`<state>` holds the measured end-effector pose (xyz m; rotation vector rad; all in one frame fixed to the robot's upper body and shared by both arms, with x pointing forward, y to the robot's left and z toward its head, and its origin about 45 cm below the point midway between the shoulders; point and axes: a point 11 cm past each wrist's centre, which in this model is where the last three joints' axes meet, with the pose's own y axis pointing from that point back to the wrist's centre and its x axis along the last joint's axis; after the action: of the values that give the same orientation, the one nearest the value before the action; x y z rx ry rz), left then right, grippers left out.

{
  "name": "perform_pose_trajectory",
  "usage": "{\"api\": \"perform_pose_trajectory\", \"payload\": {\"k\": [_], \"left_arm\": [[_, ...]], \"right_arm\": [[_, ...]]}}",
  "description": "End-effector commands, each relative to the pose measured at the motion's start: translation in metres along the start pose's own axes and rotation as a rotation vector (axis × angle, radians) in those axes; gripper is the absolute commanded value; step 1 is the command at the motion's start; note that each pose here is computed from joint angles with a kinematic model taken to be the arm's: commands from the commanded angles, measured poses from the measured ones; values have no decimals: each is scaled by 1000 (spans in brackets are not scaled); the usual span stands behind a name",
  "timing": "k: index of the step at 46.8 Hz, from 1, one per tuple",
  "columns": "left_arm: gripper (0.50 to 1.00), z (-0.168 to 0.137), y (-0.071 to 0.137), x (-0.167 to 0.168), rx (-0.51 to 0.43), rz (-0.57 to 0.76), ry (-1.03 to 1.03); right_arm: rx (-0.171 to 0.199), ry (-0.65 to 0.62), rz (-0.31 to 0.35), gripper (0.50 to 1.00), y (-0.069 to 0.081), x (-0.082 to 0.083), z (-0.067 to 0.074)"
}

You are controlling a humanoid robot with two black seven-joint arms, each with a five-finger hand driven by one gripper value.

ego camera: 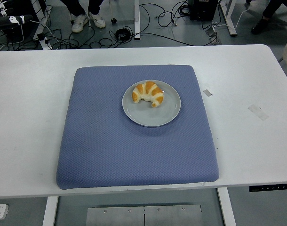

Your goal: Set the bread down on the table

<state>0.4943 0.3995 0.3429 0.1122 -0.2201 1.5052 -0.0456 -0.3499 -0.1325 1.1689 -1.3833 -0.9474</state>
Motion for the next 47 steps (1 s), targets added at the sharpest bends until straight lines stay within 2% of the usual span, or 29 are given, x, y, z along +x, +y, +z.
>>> {"api": "perform_pose_trajectory", "payload": {"k": [1, 47], "left_arm": [[983, 0, 0, 0, 1, -1, -2], [983, -5, 5, 12, 16, 21, -30]], "right_arm": [[0, 0, 0, 1000, 0, 0, 0], [0, 0, 0, 1000, 0, 0, 0]]}}
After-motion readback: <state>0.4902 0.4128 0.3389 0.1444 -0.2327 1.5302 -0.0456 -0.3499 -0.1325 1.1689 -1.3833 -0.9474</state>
